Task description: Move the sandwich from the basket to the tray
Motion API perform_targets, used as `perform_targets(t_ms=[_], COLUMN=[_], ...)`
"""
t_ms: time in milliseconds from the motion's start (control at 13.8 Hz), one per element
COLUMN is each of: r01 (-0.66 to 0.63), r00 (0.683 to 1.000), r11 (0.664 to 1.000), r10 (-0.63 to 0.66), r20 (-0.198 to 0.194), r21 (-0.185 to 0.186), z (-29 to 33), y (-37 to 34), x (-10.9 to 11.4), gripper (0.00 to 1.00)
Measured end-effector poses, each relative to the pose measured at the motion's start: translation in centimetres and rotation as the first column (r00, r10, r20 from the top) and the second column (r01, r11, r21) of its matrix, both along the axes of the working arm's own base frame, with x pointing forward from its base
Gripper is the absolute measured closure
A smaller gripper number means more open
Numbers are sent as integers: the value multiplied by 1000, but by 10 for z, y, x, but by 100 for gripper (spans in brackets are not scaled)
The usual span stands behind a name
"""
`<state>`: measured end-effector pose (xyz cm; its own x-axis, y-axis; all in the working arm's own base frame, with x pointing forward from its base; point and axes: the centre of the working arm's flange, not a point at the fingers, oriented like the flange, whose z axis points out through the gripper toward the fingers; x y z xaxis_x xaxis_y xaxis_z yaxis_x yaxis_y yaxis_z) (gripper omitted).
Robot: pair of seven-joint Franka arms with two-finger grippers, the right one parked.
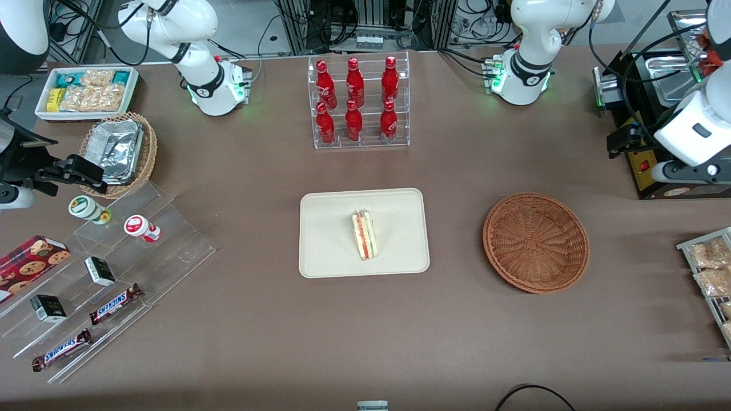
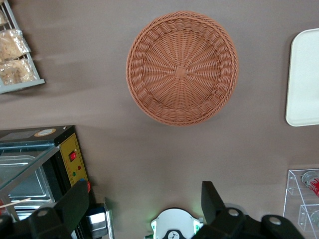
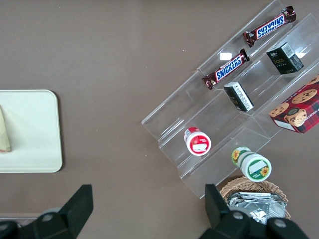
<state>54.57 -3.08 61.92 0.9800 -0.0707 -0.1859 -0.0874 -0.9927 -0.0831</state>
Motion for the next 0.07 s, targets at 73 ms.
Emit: perform_targets(t_ms=[73], r01=[-12], r00=[1000], r11=[1000], r10=[12], r20=[-4], r21=[-1], z=[-1], y=[6], x=[0], gripper=[0])
